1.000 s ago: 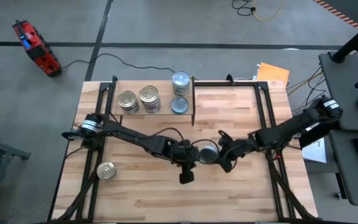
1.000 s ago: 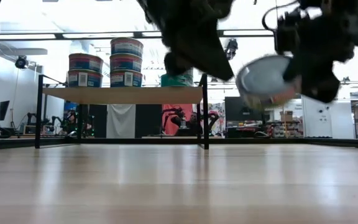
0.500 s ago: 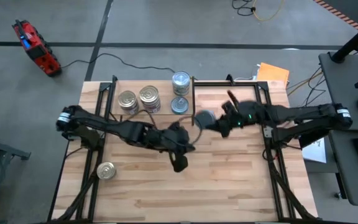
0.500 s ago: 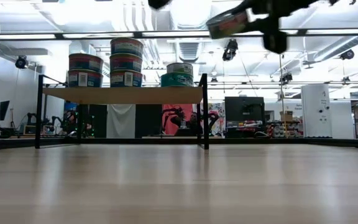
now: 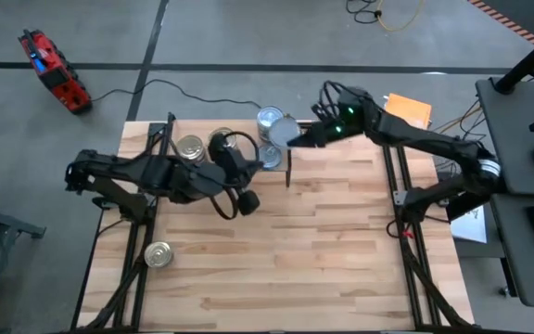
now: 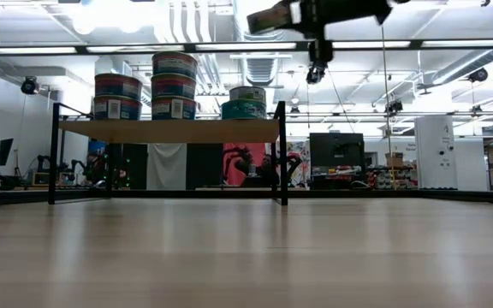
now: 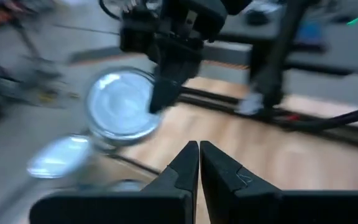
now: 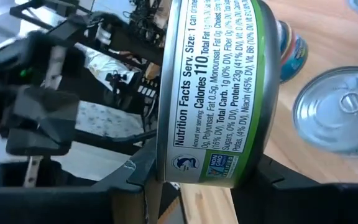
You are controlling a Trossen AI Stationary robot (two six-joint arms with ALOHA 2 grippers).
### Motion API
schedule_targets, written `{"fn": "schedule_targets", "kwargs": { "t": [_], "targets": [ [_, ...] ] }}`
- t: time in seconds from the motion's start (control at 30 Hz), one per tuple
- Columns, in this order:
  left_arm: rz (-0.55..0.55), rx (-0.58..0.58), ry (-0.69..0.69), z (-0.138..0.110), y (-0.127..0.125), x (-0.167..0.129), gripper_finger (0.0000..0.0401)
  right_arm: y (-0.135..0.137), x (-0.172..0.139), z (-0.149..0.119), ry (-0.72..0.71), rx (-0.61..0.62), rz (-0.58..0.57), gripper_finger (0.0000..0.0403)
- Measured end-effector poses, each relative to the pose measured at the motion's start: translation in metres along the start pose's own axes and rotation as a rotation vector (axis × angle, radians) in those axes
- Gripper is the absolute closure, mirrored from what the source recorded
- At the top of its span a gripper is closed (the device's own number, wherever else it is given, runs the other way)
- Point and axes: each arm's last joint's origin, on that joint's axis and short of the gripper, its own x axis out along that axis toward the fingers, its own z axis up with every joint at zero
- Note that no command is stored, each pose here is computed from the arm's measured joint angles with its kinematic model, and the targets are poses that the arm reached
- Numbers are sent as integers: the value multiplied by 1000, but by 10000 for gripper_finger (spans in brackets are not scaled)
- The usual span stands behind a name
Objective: Stack canned seafood by type on shelf
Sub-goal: Stack the green tuna can on top of the green tuna can on the shelf
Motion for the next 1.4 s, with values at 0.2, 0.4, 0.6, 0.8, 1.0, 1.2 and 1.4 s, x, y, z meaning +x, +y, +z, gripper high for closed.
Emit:
{"fn": "schedule_targets", "kwargs": {
  "t": [0.2,0.4,0.6,0.8,1.0,1.2,1.4],
  "targets": [
    [132,214,41,3,14,-7,401,-23,12,37,22,102,0,271],
    [2,260,109,6,45,-10,401,-52,16,65,-15,252,-42,271],
    [-94,315,96,15,74,-15,401,-67,20,76,-34,366,-25,271],
    [-30,312,77,20,97,-20,401,-75,25,76,-31,447,-45,271],
    [5,328,84,21,107,-17,401,-78,25,78,-80,467,-75,271],
    [19,371,101,20,108,-8,401,-80,24,77,-83,495,-98,271],
    [33,388,113,19,111,-2,401,-81,24,76,-84,511,-109,271]
  ]
}}
